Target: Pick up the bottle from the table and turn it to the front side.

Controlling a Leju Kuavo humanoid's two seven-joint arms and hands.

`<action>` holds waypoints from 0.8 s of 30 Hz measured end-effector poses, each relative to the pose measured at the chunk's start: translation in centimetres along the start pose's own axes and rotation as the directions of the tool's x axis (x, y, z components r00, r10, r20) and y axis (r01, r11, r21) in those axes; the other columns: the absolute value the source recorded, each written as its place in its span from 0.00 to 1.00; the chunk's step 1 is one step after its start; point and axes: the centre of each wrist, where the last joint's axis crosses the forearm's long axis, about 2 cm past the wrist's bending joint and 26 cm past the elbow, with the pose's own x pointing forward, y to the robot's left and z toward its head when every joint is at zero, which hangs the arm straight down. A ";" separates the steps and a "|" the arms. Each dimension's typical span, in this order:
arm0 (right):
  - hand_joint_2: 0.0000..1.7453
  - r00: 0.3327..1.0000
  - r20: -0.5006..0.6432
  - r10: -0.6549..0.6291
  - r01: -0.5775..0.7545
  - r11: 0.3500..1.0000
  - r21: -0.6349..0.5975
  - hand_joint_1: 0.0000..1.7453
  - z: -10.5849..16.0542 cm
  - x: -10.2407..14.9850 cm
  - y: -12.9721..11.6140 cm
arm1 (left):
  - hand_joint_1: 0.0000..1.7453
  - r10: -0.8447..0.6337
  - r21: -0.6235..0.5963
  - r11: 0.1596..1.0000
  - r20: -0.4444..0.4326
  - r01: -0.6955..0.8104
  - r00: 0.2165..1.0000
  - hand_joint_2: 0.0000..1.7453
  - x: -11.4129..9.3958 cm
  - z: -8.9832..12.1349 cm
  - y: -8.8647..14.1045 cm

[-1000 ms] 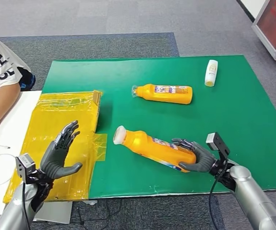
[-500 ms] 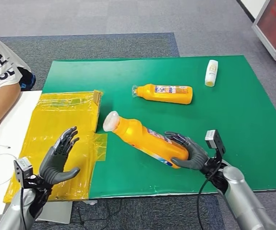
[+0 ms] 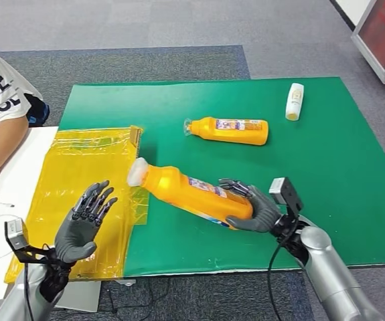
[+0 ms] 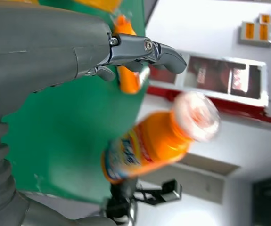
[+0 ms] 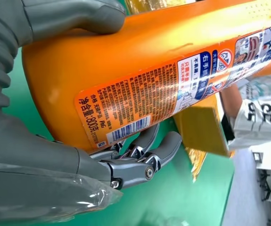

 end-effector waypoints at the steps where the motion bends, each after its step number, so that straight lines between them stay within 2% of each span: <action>1: 1.00 1.000 -0.003 0.025 -0.025 1.000 0.010 1.00 -0.8 0.2 0.4 | 0.00 0.020 -0.012 1.000 0.006 -0.020 1.000 1.00 0.0 -0.3 0.1; 6: 1.00 0.987 -0.006 0.160 -0.159 0.986 0.048 1.00 -4.4 0.7 2.9 | 0.00 0.094 -0.078 0.993 0.021 -0.092 0.995 1.00 0.0 -2.0 0.6; 11: 1.00 0.976 0.008 0.216 -0.216 0.972 0.089 1.00 -7.1 0.9 5.2 | 0.00 0.174 -0.149 0.976 0.079 -0.161 0.982 1.00 1.0 -4.2 1.5; 16: 1.00 0.972 0.011 0.233 -0.233 0.967 0.102 1.00 -7.9 0.6 6.5 | 0.00 0.179 -0.162 0.973 0.094 -0.162 0.979 1.00 1.7 -5.7 2.1; 24: 1.00 0.974 0.033 0.224 -0.226 0.967 0.113 1.00 -8.1 0.8 7.2 | 0.00 0.171 -0.154 0.976 0.102 -0.155 0.980 1.00 2.0 -6.0 2.4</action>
